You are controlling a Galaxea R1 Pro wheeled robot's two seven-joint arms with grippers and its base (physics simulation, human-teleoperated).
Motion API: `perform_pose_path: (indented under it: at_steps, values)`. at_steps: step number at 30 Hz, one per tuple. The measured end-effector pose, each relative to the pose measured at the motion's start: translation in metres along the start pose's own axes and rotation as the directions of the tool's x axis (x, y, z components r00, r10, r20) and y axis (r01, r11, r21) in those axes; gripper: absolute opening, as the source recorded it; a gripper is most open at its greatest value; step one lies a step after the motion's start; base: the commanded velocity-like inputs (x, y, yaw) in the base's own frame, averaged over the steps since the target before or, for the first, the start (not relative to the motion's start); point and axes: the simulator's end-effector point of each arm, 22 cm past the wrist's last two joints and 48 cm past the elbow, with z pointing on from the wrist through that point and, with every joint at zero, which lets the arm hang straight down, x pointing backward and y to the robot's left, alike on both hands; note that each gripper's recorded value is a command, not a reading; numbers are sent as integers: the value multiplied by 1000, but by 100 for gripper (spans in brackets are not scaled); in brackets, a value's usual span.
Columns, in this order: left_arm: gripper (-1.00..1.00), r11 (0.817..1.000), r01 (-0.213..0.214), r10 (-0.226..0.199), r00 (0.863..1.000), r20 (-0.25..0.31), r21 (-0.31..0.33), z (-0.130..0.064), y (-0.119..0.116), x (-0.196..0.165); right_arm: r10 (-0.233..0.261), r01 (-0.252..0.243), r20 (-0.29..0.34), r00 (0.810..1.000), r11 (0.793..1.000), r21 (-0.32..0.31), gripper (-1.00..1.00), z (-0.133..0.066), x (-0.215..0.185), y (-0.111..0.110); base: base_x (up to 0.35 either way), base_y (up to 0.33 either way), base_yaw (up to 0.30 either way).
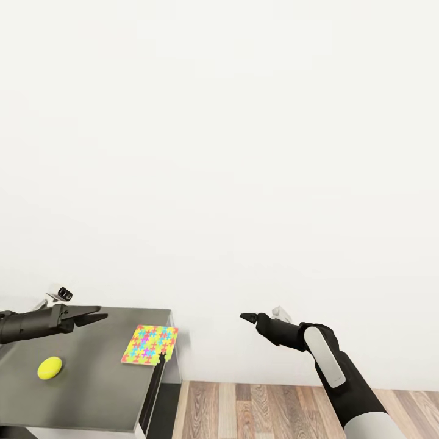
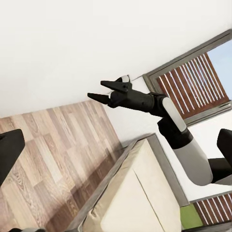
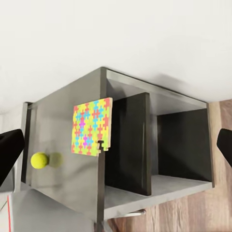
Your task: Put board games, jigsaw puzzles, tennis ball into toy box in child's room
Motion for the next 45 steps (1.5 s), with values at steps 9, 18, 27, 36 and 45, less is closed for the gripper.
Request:
perform_pose_path:
  at_steps: [9, 18, 27, 36, 45]
  values:
    - [100, 1000, -13, 13, 1000, 4, 4, 0, -2, -2, -9, 9, 9, 1000, 1000, -5, 100, 0, -4, 3, 0, 0, 11]
    - [100, 1000, -16, 16, 1000, 4, 5, 2, 4, -2, -11, 11, 12, 1000, 1000, -7, 100, 4, -5, -1, 0, 0, 6]
    - [100, 1000, -16, 16, 1000, 5, 5, 4, 11, -1, -8, 9, 26, 1000, 1000, -10, 100, 12, -7, -4, 0, 0, 0]
    - [100, 1000, -17, 17, 1000, 5, 5, 6, 19, 0, -35, 35, 10, 999, 999, -10, 100, 30, 7, -1, 0, 0, 0]
    - [100, 1000, -23, 23, 1000, 3, 7, 9, 25, 1, -40, 40, 33, 999, 999, -8, 100, 40, 8, -7, 0, 0, 0]
